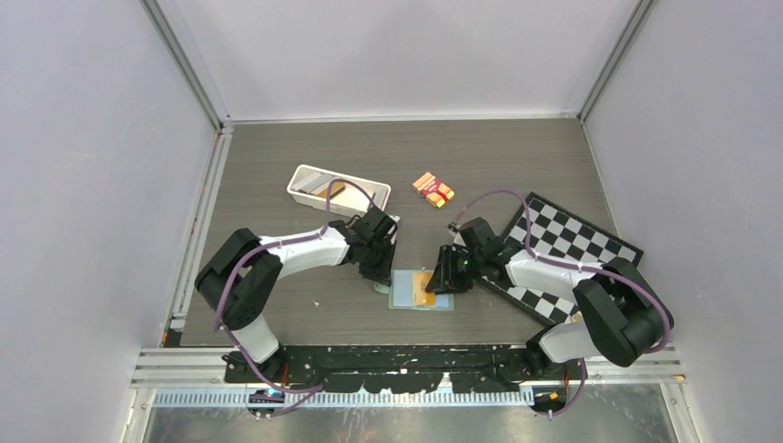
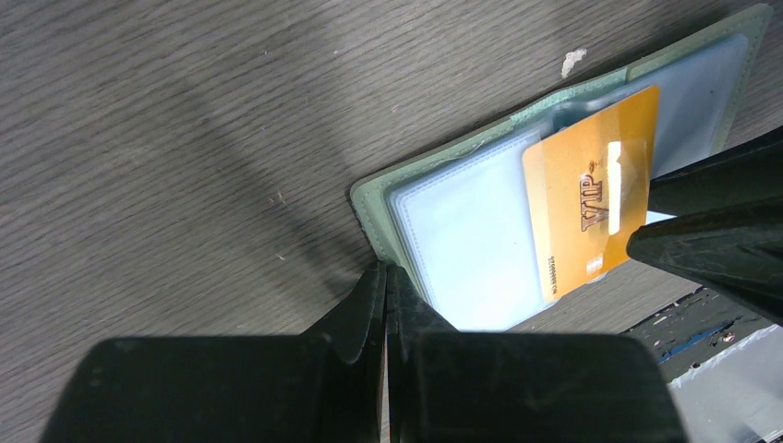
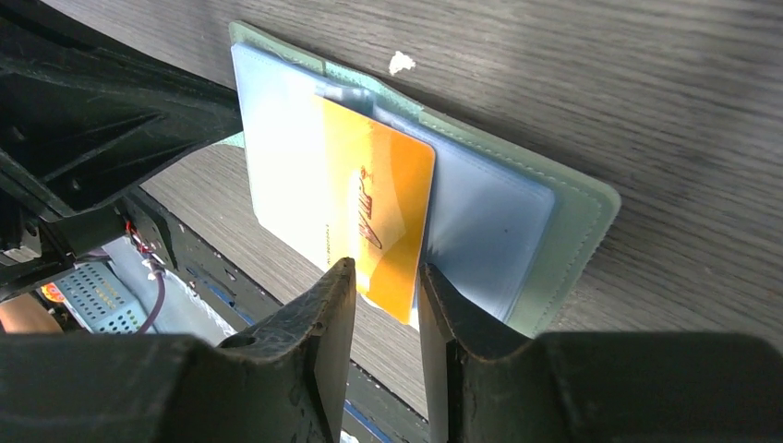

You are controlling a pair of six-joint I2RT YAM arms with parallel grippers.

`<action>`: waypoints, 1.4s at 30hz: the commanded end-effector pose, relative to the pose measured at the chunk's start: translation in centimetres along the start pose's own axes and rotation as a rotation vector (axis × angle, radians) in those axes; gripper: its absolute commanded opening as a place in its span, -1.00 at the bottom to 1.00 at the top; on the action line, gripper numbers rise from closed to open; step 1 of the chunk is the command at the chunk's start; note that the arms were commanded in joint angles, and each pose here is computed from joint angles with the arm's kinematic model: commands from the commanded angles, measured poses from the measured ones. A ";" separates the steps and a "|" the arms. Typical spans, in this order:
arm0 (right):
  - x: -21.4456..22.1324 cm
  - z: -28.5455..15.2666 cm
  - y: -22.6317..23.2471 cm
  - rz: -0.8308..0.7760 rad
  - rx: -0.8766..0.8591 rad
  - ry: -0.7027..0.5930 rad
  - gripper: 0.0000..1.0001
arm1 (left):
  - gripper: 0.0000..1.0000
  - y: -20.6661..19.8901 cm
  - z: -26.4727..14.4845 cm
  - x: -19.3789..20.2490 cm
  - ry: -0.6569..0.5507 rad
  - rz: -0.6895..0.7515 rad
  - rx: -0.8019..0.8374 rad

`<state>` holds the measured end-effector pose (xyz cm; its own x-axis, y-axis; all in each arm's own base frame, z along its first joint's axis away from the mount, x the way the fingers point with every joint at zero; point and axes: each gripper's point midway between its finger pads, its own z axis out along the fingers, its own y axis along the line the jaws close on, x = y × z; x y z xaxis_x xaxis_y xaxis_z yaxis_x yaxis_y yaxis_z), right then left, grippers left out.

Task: Put the credit cards into the card holder
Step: Insert the credit card into the card holder, then turn over the card holder at the center of the board.

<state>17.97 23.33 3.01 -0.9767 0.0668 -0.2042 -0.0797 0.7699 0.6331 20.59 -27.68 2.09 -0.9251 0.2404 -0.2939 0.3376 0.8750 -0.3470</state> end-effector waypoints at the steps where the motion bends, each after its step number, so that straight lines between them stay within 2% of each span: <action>1: -0.8 0.3 1.0 -0.023 0.002 -0.018 -0.29 | -1.00 0.3 0.8 0.3 0.019 0.012 -0.014; 11: -1.1 1.5 2.6 -0.058 0.007 -0.007 -0.36 | -1.00 0.1 0.7 0.3 0.018 0.013 -0.005; 34: -1.5 2.9 5.3 -0.103 -0.008 0.001 -0.36 | -1.00 -0.8 0.8 0.0 0.008 -0.004 0.029; 38: -2.0 1.6 5.3 -0.120 0.020 -0.041 -0.25 | -1.00 -0.3 0.9 0.2 0.010 -0.002 0.010; 42: -2.4 -0.1 3.3 -0.128 0.127 -0.071 -0.09 | -1.00 -0.2 0.9 0.3 0.010 -0.003 0.003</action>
<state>18.30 26.98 3.32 -0.9715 -0.0157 -0.2364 -0.1490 0.8163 0.5581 20.55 -27.87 2.10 -0.9288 0.2321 -0.2888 0.3294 0.8743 -0.3566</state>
